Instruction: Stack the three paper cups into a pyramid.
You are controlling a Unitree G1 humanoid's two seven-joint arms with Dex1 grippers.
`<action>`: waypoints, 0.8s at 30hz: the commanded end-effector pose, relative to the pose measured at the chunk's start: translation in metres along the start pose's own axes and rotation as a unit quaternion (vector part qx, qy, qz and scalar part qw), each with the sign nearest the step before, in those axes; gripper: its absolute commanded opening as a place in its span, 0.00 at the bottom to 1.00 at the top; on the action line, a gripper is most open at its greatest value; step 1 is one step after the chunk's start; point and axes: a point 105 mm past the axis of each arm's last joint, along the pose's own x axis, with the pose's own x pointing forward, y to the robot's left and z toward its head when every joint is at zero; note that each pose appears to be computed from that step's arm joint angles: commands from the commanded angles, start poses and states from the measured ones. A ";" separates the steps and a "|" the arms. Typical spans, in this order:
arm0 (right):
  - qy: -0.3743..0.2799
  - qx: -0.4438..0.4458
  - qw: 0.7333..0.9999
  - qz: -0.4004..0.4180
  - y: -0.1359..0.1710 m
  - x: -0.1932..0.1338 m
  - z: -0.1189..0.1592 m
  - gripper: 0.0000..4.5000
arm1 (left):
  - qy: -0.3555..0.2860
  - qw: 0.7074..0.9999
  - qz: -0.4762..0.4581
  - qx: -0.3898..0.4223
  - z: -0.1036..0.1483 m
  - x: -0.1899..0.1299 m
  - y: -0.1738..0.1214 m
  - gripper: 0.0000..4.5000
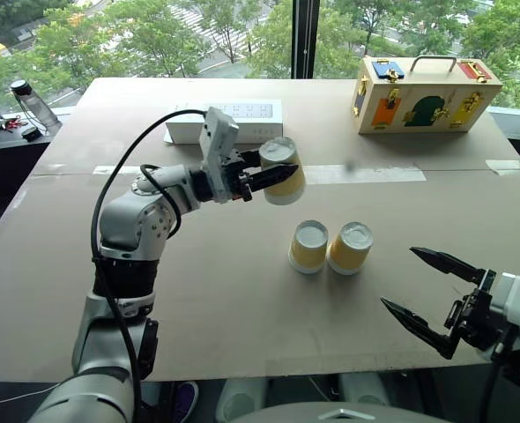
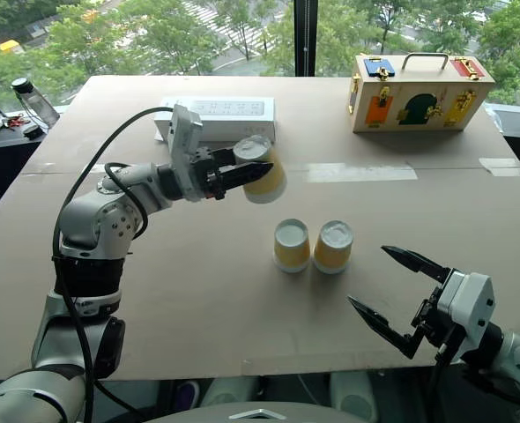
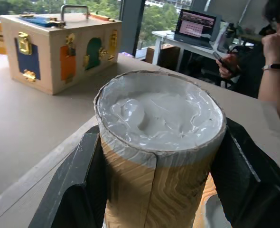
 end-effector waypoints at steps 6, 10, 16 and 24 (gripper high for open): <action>0.008 -0.021 0.999 -0.045 0.003 -0.016 0.006 1.00 | 0.041 0.989 -0.138 0.046 0.000 0.024 -0.038 0.52; 0.016 -0.014 0.998 -0.061 0.008 -0.022 0.005 1.00 | 0.054 0.983 -0.163 0.067 -0.006 0.025 -0.043 0.52; 0.032 -0.005 0.996 -0.078 0.009 -0.036 -0.003 1.00 | 0.067 0.978 -0.178 0.091 -0.017 0.030 -0.047 0.52; 0.040 -0.010 0.995 -0.086 0.004 -0.044 -0.006 1.00 | 0.066 0.977 -0.179 0.093 -0.025 0.039 -0.047 0.52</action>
